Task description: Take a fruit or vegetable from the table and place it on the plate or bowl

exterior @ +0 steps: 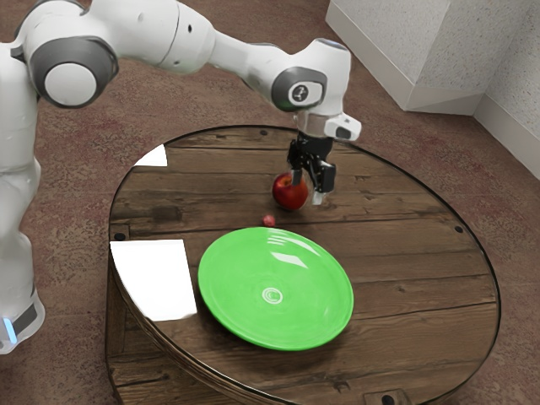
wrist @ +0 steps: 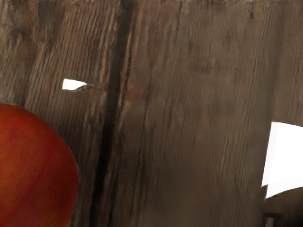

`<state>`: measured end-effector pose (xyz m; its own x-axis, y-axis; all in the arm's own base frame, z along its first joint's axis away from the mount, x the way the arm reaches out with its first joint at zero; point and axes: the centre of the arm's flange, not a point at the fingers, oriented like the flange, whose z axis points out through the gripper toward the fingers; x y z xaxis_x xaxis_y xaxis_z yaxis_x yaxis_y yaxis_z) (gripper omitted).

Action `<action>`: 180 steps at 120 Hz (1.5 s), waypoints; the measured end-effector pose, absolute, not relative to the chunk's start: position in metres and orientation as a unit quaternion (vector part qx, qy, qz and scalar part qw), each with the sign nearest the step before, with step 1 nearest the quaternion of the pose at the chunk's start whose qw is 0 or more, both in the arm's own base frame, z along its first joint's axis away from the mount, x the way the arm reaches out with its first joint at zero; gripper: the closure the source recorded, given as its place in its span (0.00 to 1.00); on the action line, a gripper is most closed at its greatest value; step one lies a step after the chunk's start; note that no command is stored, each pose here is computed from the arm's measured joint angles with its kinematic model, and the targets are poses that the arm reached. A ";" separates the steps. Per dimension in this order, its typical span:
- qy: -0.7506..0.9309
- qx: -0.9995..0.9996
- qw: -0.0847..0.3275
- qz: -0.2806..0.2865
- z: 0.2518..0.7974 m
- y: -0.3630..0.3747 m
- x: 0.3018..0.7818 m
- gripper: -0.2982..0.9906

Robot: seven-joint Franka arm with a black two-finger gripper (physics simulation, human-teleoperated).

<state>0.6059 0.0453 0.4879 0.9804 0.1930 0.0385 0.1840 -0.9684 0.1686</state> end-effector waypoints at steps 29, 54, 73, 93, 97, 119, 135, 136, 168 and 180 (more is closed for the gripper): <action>0.103 0.990 0.086 0.037 0.485 0.091 0.604 0.23; 0.098 0.991 0.088 0.036 0.477 0.105 0.604 0.23; 0.097 0.991 0.093 0.010 0.440 0.106 0.612 0.23; 0.093 0.991 0.099 0.011 0.435 0.104 0.615 0.41; 0.092 0.991 0.098 0.013 0.436 0.105 0.615 0.50; 0.041 0.991 0.091 0.086 0.527 0.055 0.602 0.65; -0.049 0.988 0.100 0.104 0.568 -0.067 0.575 0.60; -0.054 0.988 0.101 0.103 0.569 -0.075 0.572 0.60; -0.034 0.992 0.098 0.066 0.550 -0.109 0.520 0.60; -0.034 0.993 0.093 0.064 0.551 -0.134 0.512 0.60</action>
<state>0.5124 -0.1341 0.5514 0.9896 -0.0549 0.1329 -0.0786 -0.9804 0.1804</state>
